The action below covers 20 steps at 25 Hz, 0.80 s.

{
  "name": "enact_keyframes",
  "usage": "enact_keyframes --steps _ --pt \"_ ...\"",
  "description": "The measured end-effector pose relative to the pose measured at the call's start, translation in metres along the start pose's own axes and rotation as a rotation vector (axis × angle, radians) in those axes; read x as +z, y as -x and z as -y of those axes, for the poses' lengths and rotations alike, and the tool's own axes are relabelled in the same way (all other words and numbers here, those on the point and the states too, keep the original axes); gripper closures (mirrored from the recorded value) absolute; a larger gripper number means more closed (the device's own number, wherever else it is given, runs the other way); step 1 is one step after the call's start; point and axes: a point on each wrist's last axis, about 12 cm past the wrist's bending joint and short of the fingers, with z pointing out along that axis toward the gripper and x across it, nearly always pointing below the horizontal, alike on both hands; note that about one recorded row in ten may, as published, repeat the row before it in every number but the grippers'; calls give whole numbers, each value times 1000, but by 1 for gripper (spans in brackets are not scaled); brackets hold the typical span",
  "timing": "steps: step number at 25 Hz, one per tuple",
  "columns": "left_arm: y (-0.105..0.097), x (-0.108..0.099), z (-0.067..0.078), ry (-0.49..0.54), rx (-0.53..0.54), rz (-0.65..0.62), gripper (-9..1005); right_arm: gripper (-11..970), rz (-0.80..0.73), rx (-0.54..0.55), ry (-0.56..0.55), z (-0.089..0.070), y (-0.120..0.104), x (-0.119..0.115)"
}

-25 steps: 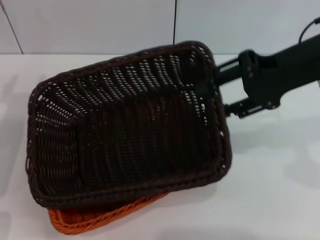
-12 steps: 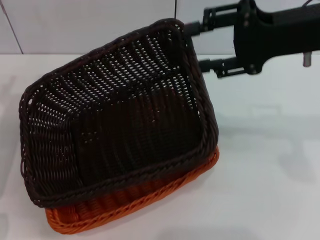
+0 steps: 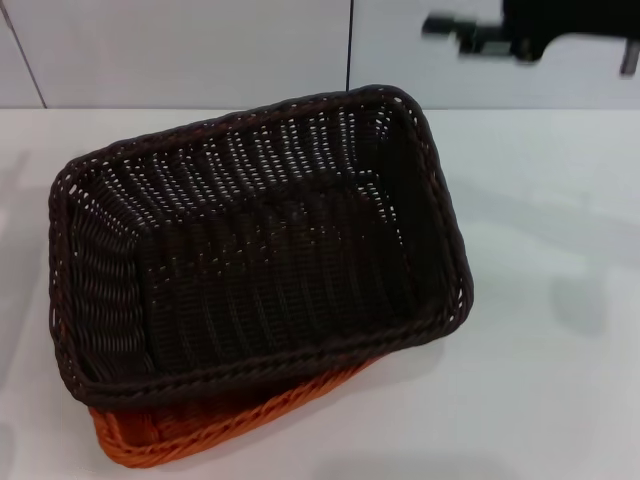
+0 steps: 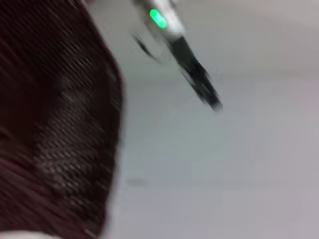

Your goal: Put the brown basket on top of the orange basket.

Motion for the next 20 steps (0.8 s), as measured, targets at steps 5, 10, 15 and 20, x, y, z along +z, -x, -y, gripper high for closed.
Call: enact_keyframes --steps 5,10,15,20 --pt "3 0 -1 -3 4 11 167 285 -123 134 -203 0 -17 -21" --pt "10 -4 -6 -1 20 41 166 285 -246 347 -492 -4 -33 -53" --pt "15 -11 -12 20 35 64 166 286 -333 713 -806 -28 -48 -92" --pt "30 -27 -24 65 59 160 167 286 -430 959 -1060 -77 -55 -117"
